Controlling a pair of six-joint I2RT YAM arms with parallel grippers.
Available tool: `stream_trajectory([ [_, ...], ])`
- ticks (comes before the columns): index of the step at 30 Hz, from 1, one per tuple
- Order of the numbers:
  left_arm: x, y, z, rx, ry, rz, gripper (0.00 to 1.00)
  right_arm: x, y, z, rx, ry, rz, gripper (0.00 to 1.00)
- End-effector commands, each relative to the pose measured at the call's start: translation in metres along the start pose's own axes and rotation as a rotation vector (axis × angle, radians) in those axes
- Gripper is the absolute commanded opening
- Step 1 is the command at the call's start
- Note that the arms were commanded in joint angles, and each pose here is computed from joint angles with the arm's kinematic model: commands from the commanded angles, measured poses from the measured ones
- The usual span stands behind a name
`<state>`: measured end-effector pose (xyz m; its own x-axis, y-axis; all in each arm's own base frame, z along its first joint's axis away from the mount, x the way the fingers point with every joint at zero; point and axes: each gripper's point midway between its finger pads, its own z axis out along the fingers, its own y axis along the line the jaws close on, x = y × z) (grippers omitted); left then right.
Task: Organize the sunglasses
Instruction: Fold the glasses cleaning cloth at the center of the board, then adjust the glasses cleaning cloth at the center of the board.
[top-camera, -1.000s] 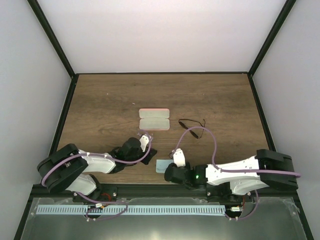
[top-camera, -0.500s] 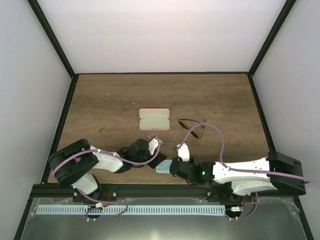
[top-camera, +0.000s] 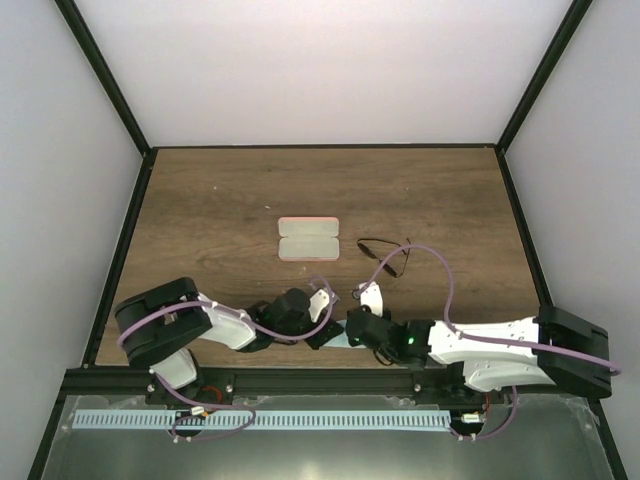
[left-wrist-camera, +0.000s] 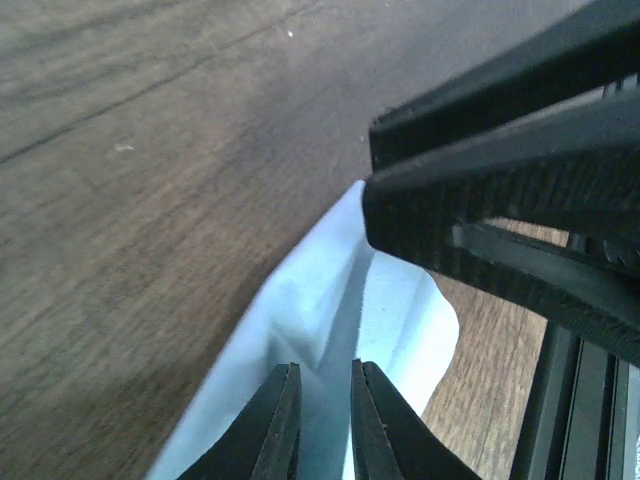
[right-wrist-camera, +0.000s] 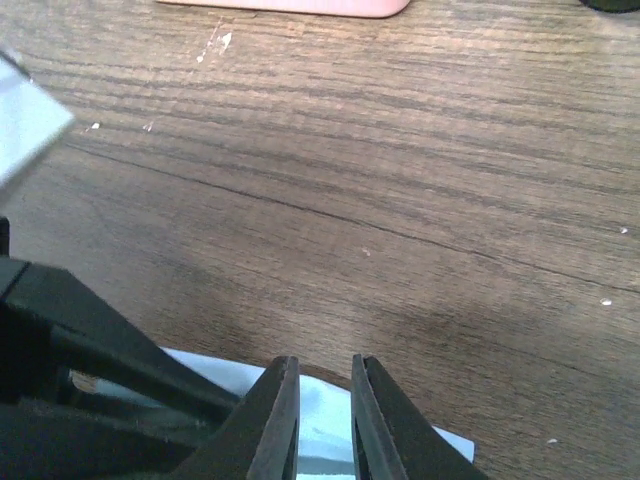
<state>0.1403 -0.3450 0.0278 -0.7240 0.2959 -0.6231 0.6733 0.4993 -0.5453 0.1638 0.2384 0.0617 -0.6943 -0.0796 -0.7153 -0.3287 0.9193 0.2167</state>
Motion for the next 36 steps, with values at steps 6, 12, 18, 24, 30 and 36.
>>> stream_trajectory([
  [6, 0.0, -0.017, 0.011, 0.027, -0.017, 0.001, 0.18, -0.007, -0.009, -0.003, -0.002, -0.033, 0.023, 0.17],
  [12, 0.002, -0.026, 0.015, 0.045, -0.007, 0.01, 0.18, -0.007, -0.011, -0.003, 0.002, -0.035, 0.026, 0.17],
  [18, 0.002, -0.037, 0.015, 0.055, -0.003, 0.031, 0.18, -0.004, -0.015, 0.0, 0.015, -0.028, 0.025, 0.17],
  [24, 0.008, -0.039, 0.016, 0.052, 0.011, 0.037, 0.18, -0.004, -0.018, 0.0, 0.033, -0.025, 0.024, 0.17],
  [30, 0.004, -0.041, 0.014, 0.049, -0.015, 0.033, 0.18, -0.005, -0.015, -0.002, 0.016, -0.027, 0.031, 0.17],
  [36, -0.019, -0.022, -0.017, -0.109, -0.129, 0.041, 0.22, 0.004, -0.018, 0.002, 0.022, 0.001, 0.038, 0.17],
])
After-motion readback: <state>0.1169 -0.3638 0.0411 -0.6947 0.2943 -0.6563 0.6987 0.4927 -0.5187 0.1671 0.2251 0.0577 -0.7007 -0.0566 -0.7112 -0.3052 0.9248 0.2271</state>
